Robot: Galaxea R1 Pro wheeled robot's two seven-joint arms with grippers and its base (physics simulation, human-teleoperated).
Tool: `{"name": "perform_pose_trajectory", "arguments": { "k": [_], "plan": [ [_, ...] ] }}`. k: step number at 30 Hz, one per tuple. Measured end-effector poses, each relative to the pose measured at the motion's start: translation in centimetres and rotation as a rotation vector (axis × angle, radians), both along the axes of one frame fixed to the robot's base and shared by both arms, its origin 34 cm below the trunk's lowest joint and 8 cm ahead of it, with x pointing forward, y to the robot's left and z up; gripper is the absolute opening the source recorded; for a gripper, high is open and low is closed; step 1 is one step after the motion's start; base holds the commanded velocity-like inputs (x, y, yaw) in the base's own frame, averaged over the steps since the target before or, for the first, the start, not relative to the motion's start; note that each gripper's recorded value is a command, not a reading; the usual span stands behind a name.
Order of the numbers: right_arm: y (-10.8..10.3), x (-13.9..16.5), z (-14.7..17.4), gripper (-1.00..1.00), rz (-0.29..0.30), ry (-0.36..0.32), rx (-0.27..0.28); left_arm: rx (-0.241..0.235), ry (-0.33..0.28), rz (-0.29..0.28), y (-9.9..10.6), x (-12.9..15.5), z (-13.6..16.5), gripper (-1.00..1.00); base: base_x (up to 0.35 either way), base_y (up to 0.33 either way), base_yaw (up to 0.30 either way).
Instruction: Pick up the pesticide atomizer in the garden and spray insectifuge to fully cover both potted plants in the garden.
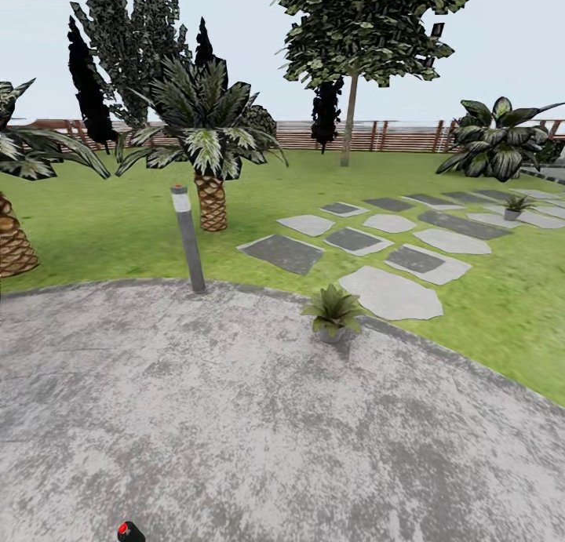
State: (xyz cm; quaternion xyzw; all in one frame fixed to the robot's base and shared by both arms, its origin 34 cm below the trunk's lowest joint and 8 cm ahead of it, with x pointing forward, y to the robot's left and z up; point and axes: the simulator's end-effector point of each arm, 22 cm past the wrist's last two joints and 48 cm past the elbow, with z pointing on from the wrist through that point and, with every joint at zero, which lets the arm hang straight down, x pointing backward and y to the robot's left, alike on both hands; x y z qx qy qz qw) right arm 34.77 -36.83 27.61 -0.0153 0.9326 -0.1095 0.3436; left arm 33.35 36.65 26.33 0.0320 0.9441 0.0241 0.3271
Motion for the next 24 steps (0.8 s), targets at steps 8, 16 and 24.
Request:
{"name": "perform_pose_trajectory", "arguments": {
  "k": [8, 16, 24],
  "plan": [
    [-0.06, 0.09, 0.06, 1.00, -0.003, -0.004, 0.000, 0.000, 0.000, 0.000, 0.00, 0.01, 0.00, 1.00, 0.000, 0.303, 0.000],
    [-0.10, 0.06, 0.05, 1.00, -0.006, -0.003, 0.000, 0.000, 0.000, 0.000, 0.00, 0.01, 0.00, 1.00, 0.000, 0.306, 0.000],
    [-0.03, 0.03, 0.02, 1.00, -0.002, -0.001, 0.001, 0.000, -0.002, 0.000, -0.01, 0.05, 0.03, 1.00, 0.000, 0.306, -0.087]
  ]
}}
